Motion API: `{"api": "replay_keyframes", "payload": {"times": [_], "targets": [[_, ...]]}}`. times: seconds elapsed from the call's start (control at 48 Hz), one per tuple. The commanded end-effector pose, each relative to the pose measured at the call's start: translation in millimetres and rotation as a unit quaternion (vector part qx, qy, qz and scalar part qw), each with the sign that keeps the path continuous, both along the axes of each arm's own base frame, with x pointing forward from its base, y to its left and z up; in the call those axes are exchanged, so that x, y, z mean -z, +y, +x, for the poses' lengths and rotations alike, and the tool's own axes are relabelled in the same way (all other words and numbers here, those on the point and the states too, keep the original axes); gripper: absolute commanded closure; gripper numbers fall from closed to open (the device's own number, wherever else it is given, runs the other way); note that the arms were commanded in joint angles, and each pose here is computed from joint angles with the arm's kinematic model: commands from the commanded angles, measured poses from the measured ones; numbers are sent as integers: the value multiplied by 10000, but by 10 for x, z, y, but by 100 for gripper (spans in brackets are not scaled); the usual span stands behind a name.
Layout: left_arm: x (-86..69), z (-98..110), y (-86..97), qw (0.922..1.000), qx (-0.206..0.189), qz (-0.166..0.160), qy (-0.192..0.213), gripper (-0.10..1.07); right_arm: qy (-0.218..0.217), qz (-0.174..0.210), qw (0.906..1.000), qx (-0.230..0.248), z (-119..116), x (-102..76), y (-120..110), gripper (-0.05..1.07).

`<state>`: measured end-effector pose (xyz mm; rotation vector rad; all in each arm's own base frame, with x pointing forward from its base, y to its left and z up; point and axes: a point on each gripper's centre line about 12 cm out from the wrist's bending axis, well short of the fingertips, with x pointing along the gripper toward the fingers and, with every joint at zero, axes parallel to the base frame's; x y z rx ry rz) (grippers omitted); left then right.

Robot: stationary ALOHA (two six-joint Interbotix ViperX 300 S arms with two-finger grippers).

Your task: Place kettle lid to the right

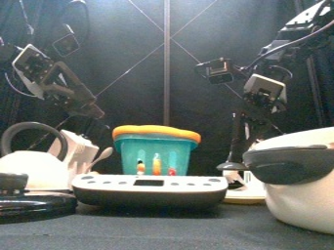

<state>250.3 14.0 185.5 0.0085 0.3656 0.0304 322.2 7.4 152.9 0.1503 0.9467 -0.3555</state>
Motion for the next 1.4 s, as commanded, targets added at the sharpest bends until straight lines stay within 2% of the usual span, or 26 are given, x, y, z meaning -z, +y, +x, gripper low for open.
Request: {"api": "replay_keyframes", "payload": {"times": [0.0,0.167,0.292,0.438,0.562,0.667,0.833,1.062,1.25,1.375], "targets": [[-67,39,9,9999,-33,-30,-117,-1,-209,36,9998,-11,14,-131,17,34],[-73,44,1,9999,-36,-58,-127,-1,-324,82,9994,-122,-69,-274,160,34],[-81,42,1,9999,-38,-64,-143,-1,-240,259,9993,-93,-232,-346,319,34],[-96,38,-8,9998,-34,-86,-175,-1,260,632,9975,155,-541,-264,485,34],[-97,38,-6,9998,-56,-109,-177,-1,658,845,9936,349,-763,-159,539,34],[-97,38,-2,9998,-64,-109,-177,-1,851,953,9908,446,-883,-113,557,34],[-91,34,-2,9998,-66,-116,-169,-1,853,1013,9902,439,-1012,-145,554,34],[-91,34,10,9997,-89,-116,-170,-1,1154,997,9864,614,-1214,42,466,34],[-86,30,10,9998,-87,-109,-162,-1,903,1347,9837,783,-1193,145,392,31],[-86,30,13,9998,-94,-109,-162,-1,732,1488,9828,815,-1159,154,372,26]]}}
